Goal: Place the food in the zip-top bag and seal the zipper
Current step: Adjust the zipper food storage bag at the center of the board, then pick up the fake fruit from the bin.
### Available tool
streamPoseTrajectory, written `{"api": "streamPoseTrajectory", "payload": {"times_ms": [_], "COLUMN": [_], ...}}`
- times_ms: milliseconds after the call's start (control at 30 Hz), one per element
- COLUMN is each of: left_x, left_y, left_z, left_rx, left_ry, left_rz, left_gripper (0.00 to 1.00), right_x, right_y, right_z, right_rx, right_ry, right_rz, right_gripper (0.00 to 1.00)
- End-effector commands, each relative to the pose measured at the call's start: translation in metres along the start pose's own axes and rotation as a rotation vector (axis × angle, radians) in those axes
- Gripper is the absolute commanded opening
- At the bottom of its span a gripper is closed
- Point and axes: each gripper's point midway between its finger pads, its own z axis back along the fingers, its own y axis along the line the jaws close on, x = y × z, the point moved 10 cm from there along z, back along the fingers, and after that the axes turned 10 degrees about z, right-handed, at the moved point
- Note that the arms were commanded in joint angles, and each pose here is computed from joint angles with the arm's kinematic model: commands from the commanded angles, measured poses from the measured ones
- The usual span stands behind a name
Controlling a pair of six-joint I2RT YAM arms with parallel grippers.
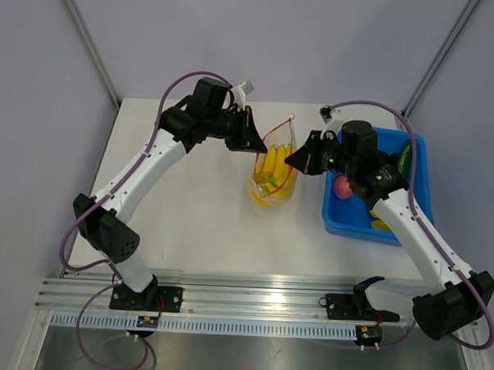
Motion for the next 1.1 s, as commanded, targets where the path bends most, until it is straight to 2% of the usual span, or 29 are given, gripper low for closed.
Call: {"api": "streamPoseTrajectory", "payload": {"times_ms": [0, 100, 167, 333, 467, 500, 600, 700, 767, 800, 833, 900, 933, 1033, 1067], "left_x": [-0.016, -0.026, -0.019, 0.002, 0.004, 0.001, -0.004, -0.008, -0.011, -0.012, -0.013, -0.014, -0.014, -0.015, -0.015], "left_y": [0.043, 0.065, 0.051, -0.011, -0.019, -0.012, -0.002, 0.01, 0.015, 0.017, 0.02, 0.022, 0.023, 0.024, 0.024], "left_z": [-0.04, -0.062, -0.059, -0.016, -0.009, -0.014, -0.023, -0.033, -0.037, -0.039, -0.041, -0.042, -0.043, -0.045, -0.045], "left_rx": [0.073, 0.113, 0.081, -0.026, -0.051, -0.036, -0.034, -0.024, -0.008, -0.004, -0.003, -0.004, -0.006, -0.017, -0.018], "left_ry": [0.074, 0.165, 0.162, 0.034, 0.01, 0.023, 0.046, 0.065, 0.075, 0.081, 0.085, 0.09, 0.093, 0.104, 0.105], "left_rz": [0.064, 0.119, 0.1, -0.031, -0.041, -0.025, -0.001, 0.014, 0.022, 0.022, 0.023, 0.027, 0.027, 0.029, 0.03], "left_gripper": [0.0, 0.0, 0.0, 0.0, 0.0, 0.0, 0.0, 0.0, 0.0, 0.0, 0.0, 0.0, 0.0, 0.0, 0.0], "right_x": [-0.035, -0.058, -0.056, -0.013, -0.006, -0.01, -0.016, -0.01, -0.004, 0.001, 0.006, 0.003, 0.003, -0.02, -0.025], "right_y": [-0.021, -0.033, -0.029, -0.006, -0.007, -0.009, -0.013, -0.011, -0.01, -0.01, -0.012, -0.018, -0.026, -0.056, -0.075], "right_z": [-0.022, -0.036, -0.037, -0.013, -0.01, -0.01, -0.01, 0.006, 0.027, 0.035, 0.05, 0.063, 0.071, 0.067, 0.07], "right_rx": [-0.054, -0.086, -0.046, -0.01, -0.052, -0.071, -0.096, -0.162, -0.255, -0.299, -0.4, -0.515, -0.634, -0.827, -0.885], "right_ry": [0.092, 0.205, 0.227, 0.045, 0.034, 0.06, 0.109, 0.057, -0.008, -0.039, -0.1, -0.126, -0.149, 0.006, 0.041], "right_rz": [-0.019, -0.07, -0.087, -0.034, -0.01, -0.013, -0.004, 0.022, 0.059, 0.072, 0.083, 0.082, 0.074, 0.029, -0.029], "right_gripper": [0.0, 0.0, 0.0, 0.0, 0.0, 0.1, 0.53, 0.82, 0.91, 0.98, 0.99, 0.99, 0.99, 0.99, 1.0]}}
